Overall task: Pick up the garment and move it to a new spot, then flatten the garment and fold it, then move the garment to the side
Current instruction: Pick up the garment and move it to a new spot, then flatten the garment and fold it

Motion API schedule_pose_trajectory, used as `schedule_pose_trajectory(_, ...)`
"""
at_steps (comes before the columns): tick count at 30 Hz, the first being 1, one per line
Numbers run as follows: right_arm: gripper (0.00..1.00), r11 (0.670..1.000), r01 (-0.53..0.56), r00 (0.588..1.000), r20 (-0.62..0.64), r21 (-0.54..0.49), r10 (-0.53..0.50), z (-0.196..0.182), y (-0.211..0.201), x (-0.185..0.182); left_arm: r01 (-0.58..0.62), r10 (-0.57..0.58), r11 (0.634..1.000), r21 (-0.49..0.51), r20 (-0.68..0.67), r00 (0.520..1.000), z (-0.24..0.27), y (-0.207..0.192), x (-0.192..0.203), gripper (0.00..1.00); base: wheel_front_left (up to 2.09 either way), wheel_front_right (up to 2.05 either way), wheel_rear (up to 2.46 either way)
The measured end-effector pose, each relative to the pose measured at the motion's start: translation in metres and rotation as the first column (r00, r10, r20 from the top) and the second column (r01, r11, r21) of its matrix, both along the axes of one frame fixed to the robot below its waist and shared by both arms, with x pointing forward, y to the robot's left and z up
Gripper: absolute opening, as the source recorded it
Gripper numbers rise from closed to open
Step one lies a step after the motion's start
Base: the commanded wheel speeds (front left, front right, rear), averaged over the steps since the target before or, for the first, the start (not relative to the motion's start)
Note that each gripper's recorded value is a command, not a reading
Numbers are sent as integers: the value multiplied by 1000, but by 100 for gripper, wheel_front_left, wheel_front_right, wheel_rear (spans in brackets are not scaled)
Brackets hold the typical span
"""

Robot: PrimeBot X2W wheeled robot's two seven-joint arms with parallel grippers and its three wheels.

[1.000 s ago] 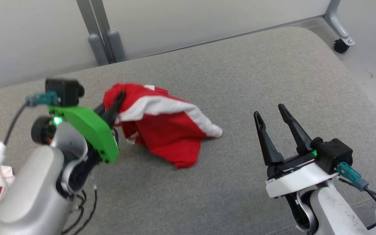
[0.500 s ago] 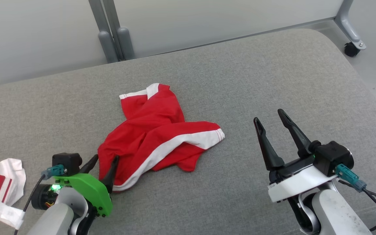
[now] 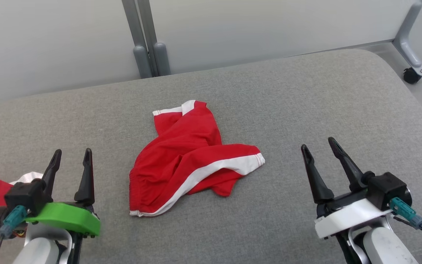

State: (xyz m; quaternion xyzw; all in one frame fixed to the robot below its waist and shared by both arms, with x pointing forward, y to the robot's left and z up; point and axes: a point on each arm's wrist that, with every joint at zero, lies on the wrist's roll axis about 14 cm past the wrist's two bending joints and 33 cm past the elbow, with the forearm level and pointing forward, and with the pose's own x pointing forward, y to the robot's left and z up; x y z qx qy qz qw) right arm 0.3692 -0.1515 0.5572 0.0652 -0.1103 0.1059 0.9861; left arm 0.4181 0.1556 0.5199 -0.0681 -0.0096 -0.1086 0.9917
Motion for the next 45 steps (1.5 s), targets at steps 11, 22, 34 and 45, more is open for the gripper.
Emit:
schedule_pose_trajectory(11,100,999,32,999,-43,18,-31,-15,-8,-9,-102,101,995,12,81,992,6,4,-54,100,0,0,0)
schedule_pose_trajectory(22,100,999,34,998,-46,8,-34,-16,-11,-10,-91,89,996,15,93,992,4,1,-58,100,0,0,0)
schedule_pose_trajectory(34,100,999,37,998,-50,2,-37,-17,-13,-10,-84,83,996,11,93,992,1,-1,-57,100,0,0,0)
schedule_pose_trajectory(45,100,1000,-17,991,-136,-21,14,-39,-1,7,-33,35,999,13,-135,990,-52,-11,-59,100,0,0,0)
